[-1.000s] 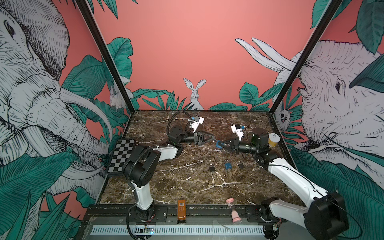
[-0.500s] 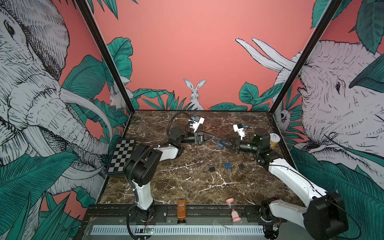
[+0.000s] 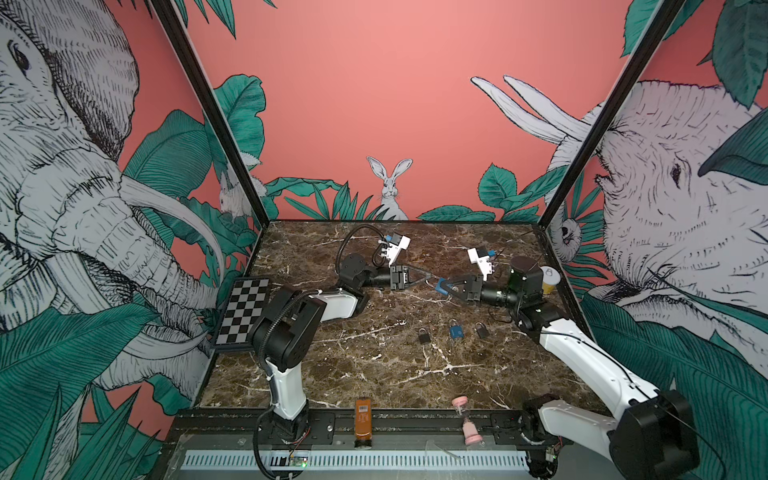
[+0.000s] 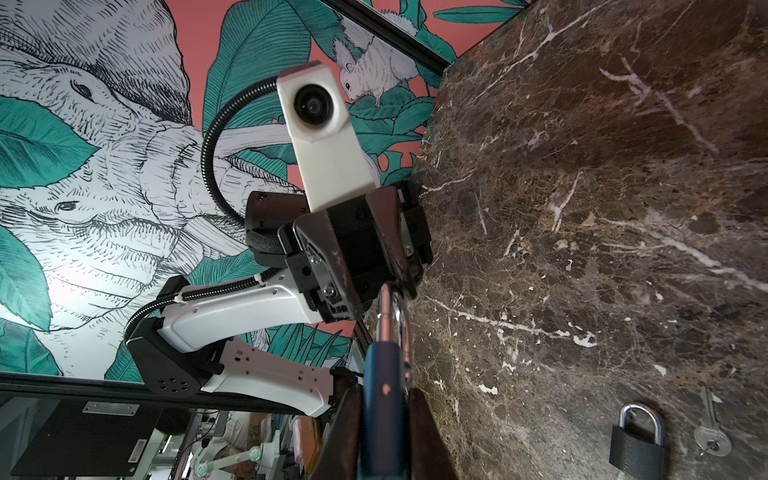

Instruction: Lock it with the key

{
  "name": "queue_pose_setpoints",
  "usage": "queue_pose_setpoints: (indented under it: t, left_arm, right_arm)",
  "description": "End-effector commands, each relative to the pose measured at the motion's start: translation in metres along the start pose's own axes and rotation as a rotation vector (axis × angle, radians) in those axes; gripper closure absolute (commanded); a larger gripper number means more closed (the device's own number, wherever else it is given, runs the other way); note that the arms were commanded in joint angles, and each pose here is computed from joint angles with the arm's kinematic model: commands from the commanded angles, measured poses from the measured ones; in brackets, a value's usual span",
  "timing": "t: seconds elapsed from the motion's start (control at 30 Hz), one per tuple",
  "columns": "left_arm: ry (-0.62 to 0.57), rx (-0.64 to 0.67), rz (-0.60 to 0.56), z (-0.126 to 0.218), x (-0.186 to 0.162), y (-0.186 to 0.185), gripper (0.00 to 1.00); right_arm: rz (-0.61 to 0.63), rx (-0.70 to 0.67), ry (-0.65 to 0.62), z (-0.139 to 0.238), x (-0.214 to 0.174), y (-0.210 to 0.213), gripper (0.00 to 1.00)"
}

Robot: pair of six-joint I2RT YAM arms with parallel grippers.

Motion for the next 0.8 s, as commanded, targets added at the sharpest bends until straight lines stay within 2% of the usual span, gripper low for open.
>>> queue_pose_setpoints:
  t: [0.0, 0.43, 0.6, 0.77]
  left_arm:
    - [0.03, -0.032, -0.039, -0.006, -0.002, -0.011, 0.76]
    - [0.035, -0.032, -0.037, -0.007, -0.005, -0.015, 0.85]
    - [0.032, -0.049, -0.018, -0.014, -0.003, -0.033, 1.0]
    - [0.084, 0.011, -0.036, -0.025, -0.019, -0.043, 1.0]
  right_arm:
    - [0.101, 0.022, -0.053, 0.005, 0.013, 0.015, 1.0]
    - [0.14, 0.002, -0.058, 0.009, 0.012, 0.019, 1.0]
    - [0.193, -0.062, -0.042, 0.013, 0.006, 0.012, 1.0]
    - [0.235, -0.093, -0.062, 0.016, 0.006, 0.01, 1.0]
Point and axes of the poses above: each gripper's point midway between its finger pads, its own z axis back along the fingers, its own y axis along the line the jaws close on, x = y × z, the point moved 4 cm from there along z, back along the fingers, and after that the axes turned 11 degrees about z, right-handed, at the moved point
